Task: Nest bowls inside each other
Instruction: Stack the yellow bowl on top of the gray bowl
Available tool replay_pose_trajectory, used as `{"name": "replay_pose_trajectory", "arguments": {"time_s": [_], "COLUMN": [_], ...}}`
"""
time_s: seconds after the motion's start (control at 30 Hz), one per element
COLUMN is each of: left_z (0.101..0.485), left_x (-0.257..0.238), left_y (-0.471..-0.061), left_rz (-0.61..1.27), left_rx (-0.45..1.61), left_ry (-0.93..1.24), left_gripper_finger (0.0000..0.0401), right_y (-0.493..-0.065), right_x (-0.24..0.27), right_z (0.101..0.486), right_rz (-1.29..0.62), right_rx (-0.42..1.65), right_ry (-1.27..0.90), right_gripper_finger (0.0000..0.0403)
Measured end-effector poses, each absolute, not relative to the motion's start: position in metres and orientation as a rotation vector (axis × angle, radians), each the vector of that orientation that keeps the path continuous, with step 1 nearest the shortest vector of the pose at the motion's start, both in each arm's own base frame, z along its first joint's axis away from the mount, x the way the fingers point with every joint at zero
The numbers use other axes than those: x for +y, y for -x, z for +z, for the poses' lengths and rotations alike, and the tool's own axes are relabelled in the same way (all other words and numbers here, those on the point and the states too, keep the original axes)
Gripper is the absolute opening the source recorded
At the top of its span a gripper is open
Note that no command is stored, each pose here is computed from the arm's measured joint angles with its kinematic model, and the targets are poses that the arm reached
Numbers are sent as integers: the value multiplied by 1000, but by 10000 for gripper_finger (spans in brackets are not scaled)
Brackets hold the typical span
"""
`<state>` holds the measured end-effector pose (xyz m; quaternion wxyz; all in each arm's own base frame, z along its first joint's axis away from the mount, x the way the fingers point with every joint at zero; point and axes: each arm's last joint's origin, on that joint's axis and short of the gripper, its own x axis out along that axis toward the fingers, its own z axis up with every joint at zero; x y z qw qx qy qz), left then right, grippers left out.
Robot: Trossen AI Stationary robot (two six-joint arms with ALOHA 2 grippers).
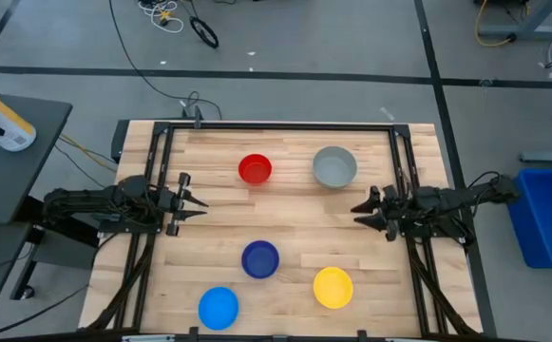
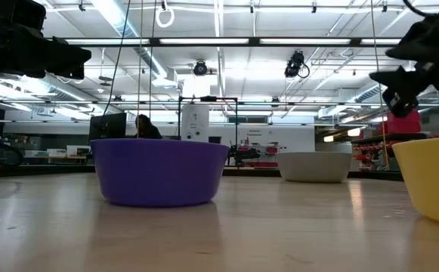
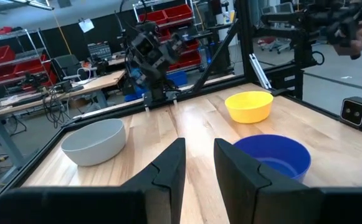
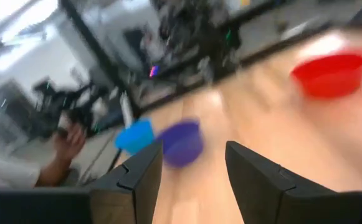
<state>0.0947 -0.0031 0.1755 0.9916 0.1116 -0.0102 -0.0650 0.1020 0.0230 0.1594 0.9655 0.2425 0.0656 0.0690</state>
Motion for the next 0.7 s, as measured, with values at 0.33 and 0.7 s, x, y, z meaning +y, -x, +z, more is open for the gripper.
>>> {"name": "replay_pose_trajectory", "arguments": {"time_s": [0.33, 0.7], "left_z": [175, 174], "left_x": [-3, -3], "left_y": [-95, -95], "left_rz": [-131, -131], "left_rx": [-15, 5], "left_ry": [-215, -192], "left_gripper_finger": [93, 93], "right_y": [-120, -183], "right_x": [40, 96], "right_z": [136, 190], "right_rz": [164, 213], "right_rx": [431, 582], "right_ry": [-681, -467], "right_gripper_finger": [185, 189]}}
